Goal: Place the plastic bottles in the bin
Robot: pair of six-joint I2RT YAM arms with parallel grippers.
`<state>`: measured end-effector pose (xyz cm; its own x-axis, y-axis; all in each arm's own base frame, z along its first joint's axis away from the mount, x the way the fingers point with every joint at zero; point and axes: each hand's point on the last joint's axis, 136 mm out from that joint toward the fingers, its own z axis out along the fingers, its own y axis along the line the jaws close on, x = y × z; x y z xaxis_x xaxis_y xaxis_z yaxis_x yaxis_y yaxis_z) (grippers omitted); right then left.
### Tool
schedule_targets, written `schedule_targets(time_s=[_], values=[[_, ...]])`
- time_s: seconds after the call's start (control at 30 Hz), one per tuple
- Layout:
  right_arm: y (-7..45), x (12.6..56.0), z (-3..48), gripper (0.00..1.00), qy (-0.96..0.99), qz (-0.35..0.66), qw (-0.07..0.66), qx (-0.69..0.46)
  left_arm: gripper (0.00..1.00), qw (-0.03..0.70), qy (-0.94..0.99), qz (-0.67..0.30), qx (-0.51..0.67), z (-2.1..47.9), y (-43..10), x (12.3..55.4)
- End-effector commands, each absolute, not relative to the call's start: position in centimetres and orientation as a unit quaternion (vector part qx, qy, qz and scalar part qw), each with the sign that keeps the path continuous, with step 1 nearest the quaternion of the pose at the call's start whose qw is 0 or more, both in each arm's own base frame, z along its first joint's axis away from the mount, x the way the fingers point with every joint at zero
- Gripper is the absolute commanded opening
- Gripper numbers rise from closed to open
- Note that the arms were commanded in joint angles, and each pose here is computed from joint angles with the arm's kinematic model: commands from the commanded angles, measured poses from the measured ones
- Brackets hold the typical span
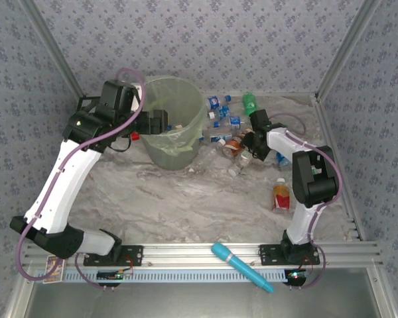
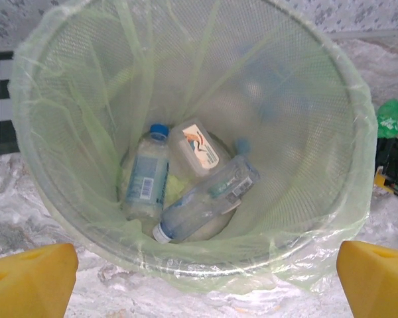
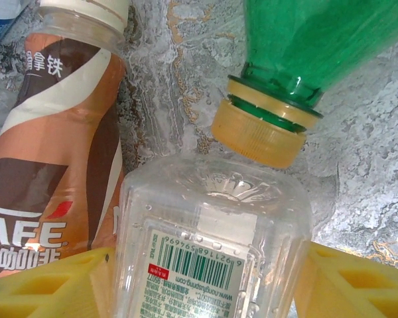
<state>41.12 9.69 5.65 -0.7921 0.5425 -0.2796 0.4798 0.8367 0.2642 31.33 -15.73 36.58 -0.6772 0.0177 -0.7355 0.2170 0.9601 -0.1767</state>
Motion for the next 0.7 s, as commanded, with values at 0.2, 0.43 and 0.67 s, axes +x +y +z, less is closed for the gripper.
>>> schedule_targets(time_s=[0.2, 0.43, 0.67], values=[[9.5, 38.8, 3.1, 0.72, 0.951, 0.001, 0.111, 0.288, 1.0, 0.39, 0.902, -0.159, 0.092, 36.3, -15.5, 28.3], [9.7, 37.8, 3.2, 0.75, 0.952, -0.037, 0.1, 0.286, 1.0, 0.412, 0.888, -0.183, 0.095, 36.8, -14.5, 25.5], [9.3, 38.2, 4.4, 0.59, 0.952, -0.034, 0.108, 0.284, 1.0, 0.42, 0.885, -0.179, 0.091, 37.0, -13.8, 24.9]])
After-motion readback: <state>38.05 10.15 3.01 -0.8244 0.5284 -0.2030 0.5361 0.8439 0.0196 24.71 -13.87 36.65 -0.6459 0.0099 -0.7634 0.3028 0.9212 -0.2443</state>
